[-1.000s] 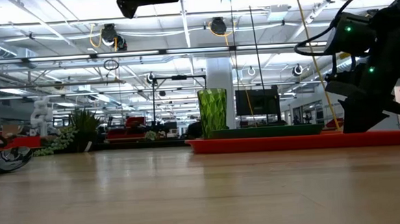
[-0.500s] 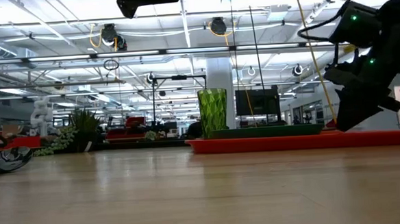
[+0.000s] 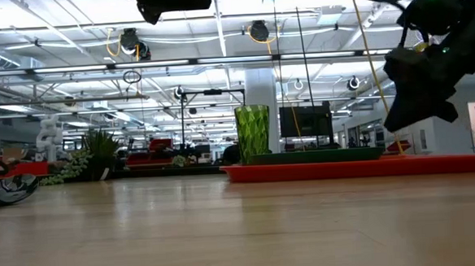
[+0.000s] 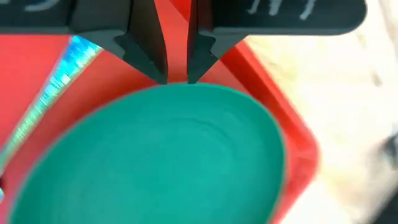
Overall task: Pick and place plate/cup/fork/spoon on tray
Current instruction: Put the blue spoon beside the fork on the red tray
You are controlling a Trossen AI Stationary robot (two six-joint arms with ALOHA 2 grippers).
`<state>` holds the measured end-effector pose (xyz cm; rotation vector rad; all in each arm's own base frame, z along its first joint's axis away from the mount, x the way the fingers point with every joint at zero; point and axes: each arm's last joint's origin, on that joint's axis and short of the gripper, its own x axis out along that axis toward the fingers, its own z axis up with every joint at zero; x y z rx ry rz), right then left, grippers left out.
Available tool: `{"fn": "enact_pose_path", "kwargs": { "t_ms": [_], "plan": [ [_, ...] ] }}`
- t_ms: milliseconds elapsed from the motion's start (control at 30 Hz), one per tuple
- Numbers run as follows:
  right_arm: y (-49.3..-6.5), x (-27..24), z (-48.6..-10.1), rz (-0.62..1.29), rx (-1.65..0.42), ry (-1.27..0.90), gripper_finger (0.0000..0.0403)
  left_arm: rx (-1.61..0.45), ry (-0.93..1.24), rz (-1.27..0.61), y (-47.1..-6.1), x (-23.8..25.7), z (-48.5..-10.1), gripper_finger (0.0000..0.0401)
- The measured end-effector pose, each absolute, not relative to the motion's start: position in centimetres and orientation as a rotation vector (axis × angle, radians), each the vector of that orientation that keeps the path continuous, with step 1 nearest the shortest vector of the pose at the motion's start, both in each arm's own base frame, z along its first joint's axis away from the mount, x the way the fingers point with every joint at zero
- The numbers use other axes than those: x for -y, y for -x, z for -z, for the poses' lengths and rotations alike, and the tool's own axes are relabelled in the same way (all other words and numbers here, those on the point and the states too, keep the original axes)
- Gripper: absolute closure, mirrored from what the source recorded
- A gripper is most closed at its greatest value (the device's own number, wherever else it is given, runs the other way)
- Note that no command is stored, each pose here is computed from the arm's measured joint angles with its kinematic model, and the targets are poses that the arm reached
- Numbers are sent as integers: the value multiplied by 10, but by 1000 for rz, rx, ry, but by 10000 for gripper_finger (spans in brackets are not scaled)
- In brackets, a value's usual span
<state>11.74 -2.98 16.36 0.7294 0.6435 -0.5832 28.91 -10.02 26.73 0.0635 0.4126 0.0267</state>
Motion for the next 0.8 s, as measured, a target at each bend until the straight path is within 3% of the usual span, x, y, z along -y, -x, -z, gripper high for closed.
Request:
{"fn": "enact_pose_path", "kwargs": {
  "t_ms": [600,800],
  "plan": [
    [-131,13,-190,248,-423,-695,349,-433,-99,138,-271,147,-262,252],
    [-132,12,-191,228,-422,-651,348,-577,-114,187,-263,159,-243,252]
  ]
}}
